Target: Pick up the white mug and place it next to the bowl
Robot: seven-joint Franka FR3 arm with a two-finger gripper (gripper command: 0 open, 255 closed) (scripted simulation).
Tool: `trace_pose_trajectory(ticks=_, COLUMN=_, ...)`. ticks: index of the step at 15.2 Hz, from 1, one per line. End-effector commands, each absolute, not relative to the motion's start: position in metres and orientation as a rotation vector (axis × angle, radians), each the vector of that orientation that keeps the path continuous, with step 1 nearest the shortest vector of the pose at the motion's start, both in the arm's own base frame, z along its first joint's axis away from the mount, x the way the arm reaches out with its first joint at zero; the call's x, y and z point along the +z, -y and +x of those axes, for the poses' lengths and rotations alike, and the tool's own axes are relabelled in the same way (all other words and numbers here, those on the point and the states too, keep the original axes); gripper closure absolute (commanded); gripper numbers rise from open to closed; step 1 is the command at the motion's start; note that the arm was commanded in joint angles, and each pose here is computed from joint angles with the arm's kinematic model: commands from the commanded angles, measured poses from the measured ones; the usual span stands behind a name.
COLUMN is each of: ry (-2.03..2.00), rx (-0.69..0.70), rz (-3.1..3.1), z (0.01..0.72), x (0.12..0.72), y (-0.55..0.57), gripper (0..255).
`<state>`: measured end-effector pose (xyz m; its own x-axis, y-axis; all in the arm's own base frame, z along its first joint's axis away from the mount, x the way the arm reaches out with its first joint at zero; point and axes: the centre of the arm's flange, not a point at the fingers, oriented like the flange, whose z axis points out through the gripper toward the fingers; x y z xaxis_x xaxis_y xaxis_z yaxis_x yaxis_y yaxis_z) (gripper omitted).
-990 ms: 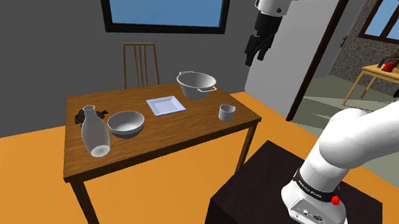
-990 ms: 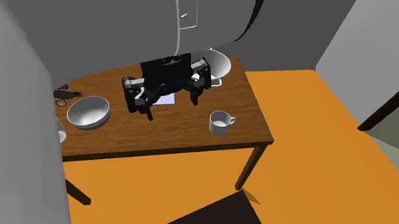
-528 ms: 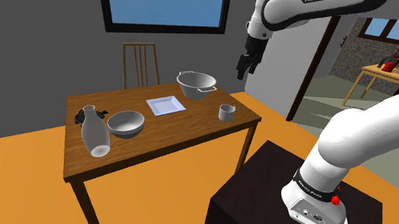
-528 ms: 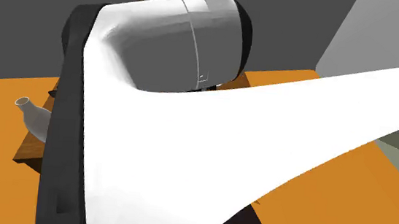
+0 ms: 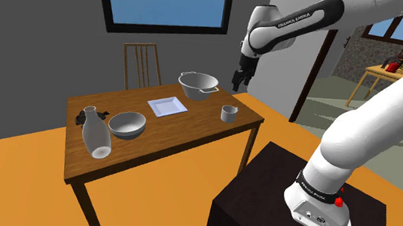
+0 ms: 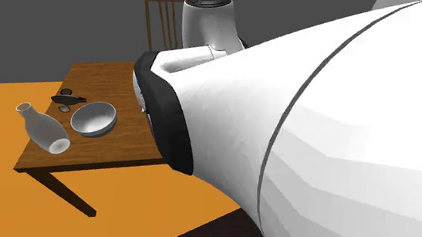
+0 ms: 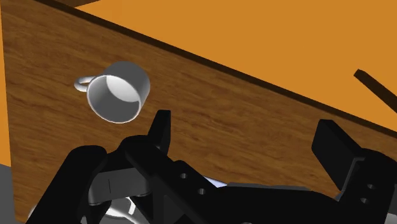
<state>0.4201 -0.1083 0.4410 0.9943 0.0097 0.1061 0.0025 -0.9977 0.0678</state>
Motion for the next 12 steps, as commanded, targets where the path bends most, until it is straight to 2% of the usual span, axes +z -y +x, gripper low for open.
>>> trace_pose_trajectory(ticks=1, ry=-0.006, rx=0.168, rz=3.068, z=0.432, x=0.422, y=0.122, gripper=0)
trace_pose_trajectory(ticks=12, ry=0.014, rx=0.174, rz=3.063, z=0.496, x=0.31, y=0.189, gripper=0)
